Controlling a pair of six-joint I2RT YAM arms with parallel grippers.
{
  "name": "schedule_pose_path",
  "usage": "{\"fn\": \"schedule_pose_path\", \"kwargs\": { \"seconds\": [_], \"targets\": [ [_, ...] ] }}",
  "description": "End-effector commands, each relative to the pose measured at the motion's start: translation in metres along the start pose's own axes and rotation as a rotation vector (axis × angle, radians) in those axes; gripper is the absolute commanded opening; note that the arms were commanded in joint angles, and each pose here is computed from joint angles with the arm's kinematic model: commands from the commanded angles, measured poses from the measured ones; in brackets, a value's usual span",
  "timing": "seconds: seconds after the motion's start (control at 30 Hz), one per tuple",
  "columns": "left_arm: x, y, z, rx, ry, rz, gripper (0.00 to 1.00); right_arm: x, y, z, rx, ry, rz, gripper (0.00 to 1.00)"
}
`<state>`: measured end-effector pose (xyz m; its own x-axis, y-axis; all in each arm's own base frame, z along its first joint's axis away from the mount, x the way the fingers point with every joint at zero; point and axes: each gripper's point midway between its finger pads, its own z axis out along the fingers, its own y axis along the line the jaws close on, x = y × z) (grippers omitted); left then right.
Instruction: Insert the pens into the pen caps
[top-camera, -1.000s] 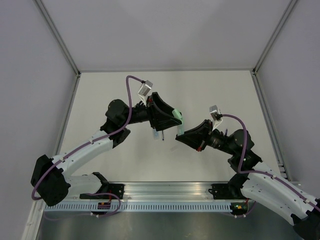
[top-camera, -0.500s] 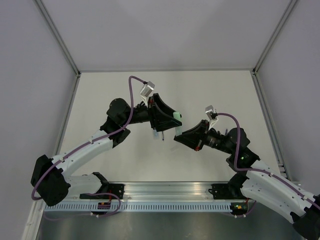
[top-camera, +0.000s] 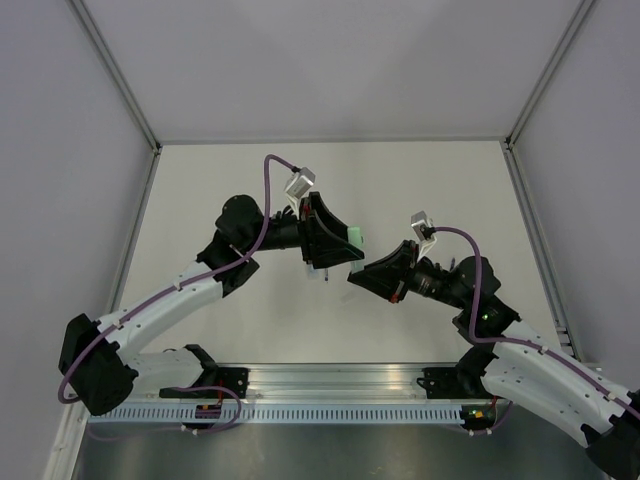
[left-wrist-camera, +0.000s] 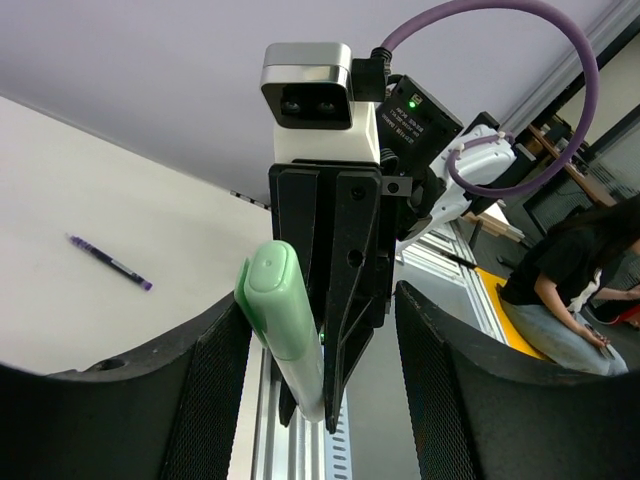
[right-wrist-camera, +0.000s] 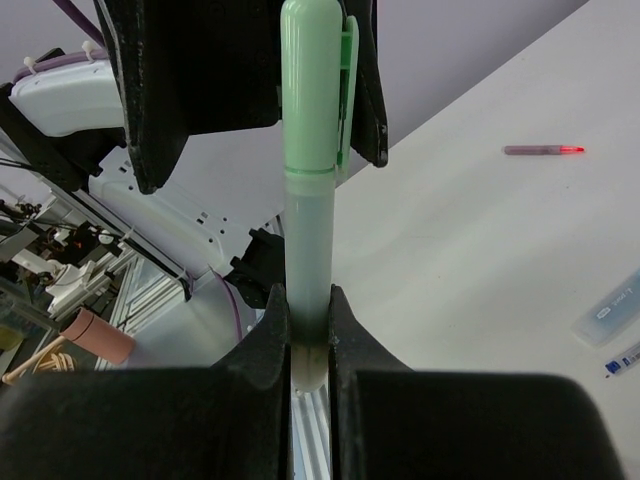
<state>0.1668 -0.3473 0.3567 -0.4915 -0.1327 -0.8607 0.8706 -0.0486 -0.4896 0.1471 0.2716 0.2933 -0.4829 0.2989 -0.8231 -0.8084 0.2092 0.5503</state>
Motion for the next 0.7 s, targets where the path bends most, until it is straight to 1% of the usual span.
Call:
{"fn": "schedule_pose_path", "kwargs": {
  "seconds": [0.0,0.33,0.47,0.53,0.57,0.6,0.63,0.67],
  "targets": [
    [-0.022,-0.019,-0.002,0.019,-0.044,0.085,0.63,-0.013,0.014,0.000,-0.042,-0.035,-0.034,0.00],
    [-0.035,-0.012,0.000,-0.035,-0.117,0.040,0.64,-0.010,0.025,-0.001,-0.084,-0.018,-0.026,0.00],
    [-0.036,-0.013,0.000,-0.025,-0.121,0.036,0.60,-0.007,0.026,-0.001,-0.087,-0.011,-0.024,0.00],
    [-0.035,-0.016,-0.001,-0.014,-0.132,0.035,0.52,-0.008,0.027,0.000,-0.090,-0.011,-0.024,0.00],
    [-0.034,-0.017,-0.001,-0.008,-0.136,0.035,0.46,-0.008,0.028,0.000,-0.093,-0.011,-0.025,0.00],
    [-0.033,-0.018,-0.001,0.000,-0.136,0.035,0.30,-0.009,0.029,0.000,-0.093,-0.013,-0.025,0.00],
    [-0.028,-0.019,0.000,0.012,-0.119,0.025,0.21,-0.009,0.029,0.000,-0.094,-0.012,-0.024,0.00],
    [-0.024,-0.020,0.000,0.021,-0.106,0.018,0.14,-0.010,0.030,0.000,-0.093,-0.016,-0.022,0.00]
  ]
}}
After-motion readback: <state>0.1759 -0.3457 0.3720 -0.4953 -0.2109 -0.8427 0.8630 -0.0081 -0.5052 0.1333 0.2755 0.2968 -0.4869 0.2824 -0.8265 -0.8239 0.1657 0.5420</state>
